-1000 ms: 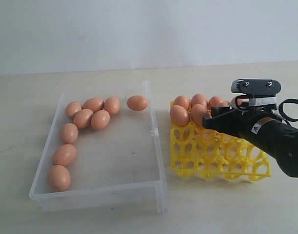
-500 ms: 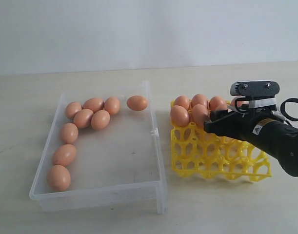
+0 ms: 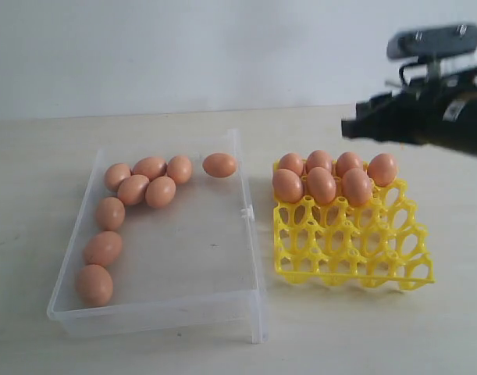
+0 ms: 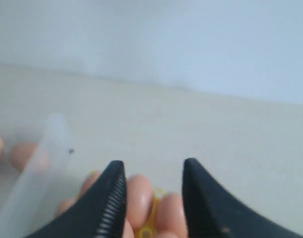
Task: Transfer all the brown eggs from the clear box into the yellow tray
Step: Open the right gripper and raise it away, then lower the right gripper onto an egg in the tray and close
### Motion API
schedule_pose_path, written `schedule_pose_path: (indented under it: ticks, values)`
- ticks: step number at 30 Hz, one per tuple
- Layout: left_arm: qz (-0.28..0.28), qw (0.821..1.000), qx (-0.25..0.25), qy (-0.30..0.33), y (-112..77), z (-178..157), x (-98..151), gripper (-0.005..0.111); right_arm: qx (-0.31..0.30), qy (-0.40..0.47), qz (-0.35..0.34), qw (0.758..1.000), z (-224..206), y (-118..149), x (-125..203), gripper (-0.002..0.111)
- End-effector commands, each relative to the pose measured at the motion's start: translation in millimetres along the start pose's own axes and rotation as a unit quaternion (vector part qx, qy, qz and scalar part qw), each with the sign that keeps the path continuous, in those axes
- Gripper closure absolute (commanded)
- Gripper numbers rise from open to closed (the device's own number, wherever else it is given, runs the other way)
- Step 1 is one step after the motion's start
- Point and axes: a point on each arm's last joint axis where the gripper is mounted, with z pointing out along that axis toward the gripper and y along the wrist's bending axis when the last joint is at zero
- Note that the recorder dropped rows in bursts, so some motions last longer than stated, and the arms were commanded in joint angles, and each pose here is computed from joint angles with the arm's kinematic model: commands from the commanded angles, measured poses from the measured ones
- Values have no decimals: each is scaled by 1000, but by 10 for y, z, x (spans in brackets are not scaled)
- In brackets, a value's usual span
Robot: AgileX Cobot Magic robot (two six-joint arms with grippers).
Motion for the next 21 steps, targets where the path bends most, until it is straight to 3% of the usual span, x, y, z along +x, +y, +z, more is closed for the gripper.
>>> schedule_pose_path:
  ticks: [1,6,13,16,21]
  values:
    - [4,1000,-2,-2,3,-2,-17,107,-43,4,-26,999,-317,217,-758,104]
    - [4,1000,-2,-2,3,-2,-17,107,-124,94,-70,985,-306,766,-1179,108]
    - [4,1000,-2,-2,3,-2,-17,107,-207,227,-57,950,275,1566,-934,107]
    - [4,1000,-2,-2,3,-2,-17,107,-209,266,2,941,566,1770,-743,95]
    - [4,1000,-2,-2,3,-2,-17,107,-164,321,129,924,985,1912,-406,60]
